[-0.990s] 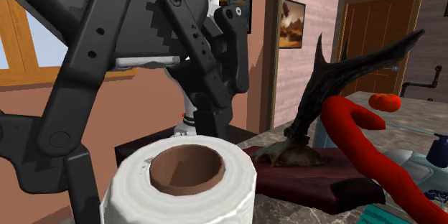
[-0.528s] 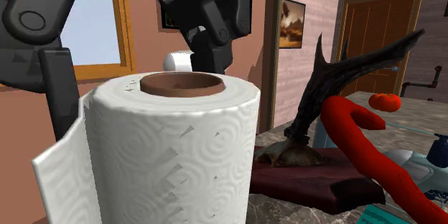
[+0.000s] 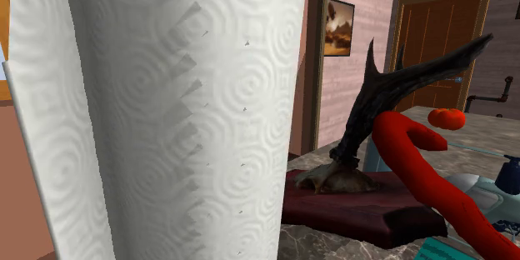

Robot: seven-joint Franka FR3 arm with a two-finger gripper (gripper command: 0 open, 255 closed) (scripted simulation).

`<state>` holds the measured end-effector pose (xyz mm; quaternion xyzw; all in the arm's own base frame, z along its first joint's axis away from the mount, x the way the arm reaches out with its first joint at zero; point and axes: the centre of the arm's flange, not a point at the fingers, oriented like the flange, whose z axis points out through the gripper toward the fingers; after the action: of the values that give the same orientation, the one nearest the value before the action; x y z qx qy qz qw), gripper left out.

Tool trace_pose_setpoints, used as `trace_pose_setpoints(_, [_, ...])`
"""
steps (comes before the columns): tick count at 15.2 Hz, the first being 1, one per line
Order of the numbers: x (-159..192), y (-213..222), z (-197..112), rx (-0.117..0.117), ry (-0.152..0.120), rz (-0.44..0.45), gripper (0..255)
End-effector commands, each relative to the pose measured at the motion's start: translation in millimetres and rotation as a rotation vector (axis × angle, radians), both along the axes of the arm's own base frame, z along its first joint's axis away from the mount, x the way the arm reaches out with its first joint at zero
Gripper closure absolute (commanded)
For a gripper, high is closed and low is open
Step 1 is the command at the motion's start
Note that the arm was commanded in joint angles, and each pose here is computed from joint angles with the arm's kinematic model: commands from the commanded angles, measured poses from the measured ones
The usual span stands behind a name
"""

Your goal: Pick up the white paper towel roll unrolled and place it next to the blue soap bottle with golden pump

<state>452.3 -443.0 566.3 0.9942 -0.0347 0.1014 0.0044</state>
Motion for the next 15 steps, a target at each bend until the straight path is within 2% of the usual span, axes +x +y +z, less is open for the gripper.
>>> trace_pose_setpoints(1, [0,0,10,0.0,0.0,0.0,255])
trace_pose_setpoints(15, [0,0,84,0.0,0.0,0.0,255])
